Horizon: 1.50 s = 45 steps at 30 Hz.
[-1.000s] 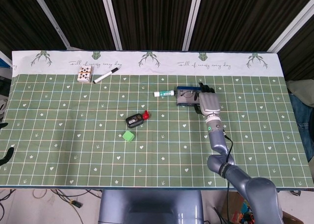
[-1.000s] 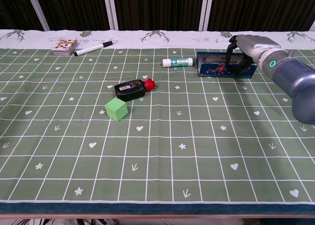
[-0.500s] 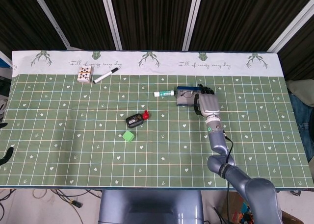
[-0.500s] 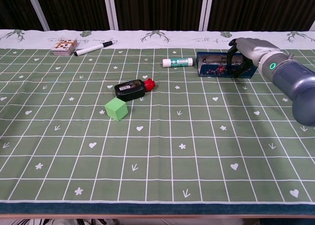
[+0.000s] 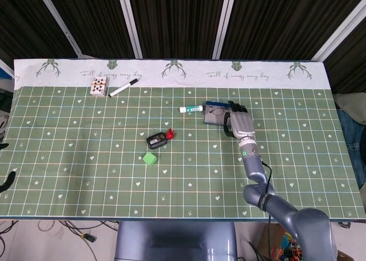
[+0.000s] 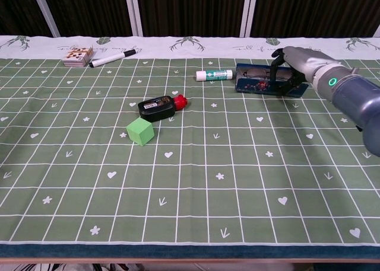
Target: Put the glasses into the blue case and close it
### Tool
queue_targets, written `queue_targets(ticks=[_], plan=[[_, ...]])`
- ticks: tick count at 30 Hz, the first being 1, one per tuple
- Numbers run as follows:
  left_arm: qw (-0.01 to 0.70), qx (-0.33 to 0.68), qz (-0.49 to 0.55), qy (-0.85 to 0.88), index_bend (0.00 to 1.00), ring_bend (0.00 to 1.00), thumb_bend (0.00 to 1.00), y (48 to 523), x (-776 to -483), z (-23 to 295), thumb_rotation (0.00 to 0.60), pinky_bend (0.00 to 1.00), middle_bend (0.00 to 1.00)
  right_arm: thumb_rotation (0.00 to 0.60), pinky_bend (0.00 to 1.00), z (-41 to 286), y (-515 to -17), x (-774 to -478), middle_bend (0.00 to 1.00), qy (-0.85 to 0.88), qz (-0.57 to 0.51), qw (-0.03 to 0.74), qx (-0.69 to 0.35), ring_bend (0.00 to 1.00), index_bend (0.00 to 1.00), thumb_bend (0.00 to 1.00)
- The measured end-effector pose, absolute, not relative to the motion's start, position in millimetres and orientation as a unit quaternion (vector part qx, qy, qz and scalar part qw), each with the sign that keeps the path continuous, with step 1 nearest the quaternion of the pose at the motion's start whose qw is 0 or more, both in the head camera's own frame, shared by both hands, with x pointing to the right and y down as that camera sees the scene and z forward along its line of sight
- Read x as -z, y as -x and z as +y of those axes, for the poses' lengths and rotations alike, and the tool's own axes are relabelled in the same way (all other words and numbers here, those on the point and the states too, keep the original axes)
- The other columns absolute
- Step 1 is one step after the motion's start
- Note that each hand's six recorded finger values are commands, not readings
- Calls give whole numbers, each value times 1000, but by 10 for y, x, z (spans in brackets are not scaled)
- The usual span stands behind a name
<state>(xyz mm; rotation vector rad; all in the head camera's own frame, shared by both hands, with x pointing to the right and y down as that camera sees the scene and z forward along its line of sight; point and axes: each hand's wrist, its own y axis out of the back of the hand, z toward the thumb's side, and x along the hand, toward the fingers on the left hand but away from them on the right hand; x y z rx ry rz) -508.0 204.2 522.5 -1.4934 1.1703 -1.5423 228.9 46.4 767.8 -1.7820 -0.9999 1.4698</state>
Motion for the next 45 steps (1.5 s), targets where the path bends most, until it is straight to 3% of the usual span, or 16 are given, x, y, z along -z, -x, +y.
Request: queue_targets(ticks=[19, 45], plan=[[343, 592, 448, 575, 204, 0, 321, 5058, -5227, 2048, 600, 0, 0, 600, 172, 1004, -2454, -7159, 107, 698, -324, 316, -554, 130, 624, 520], [342, 592, 449, 575, 204, 0, 320, 5061, -5226, 2046, 600, 0, 0, 600, 172, 716, -2444, -7228, 107, 682, -314, 294, -592, 130, 632, 520]])
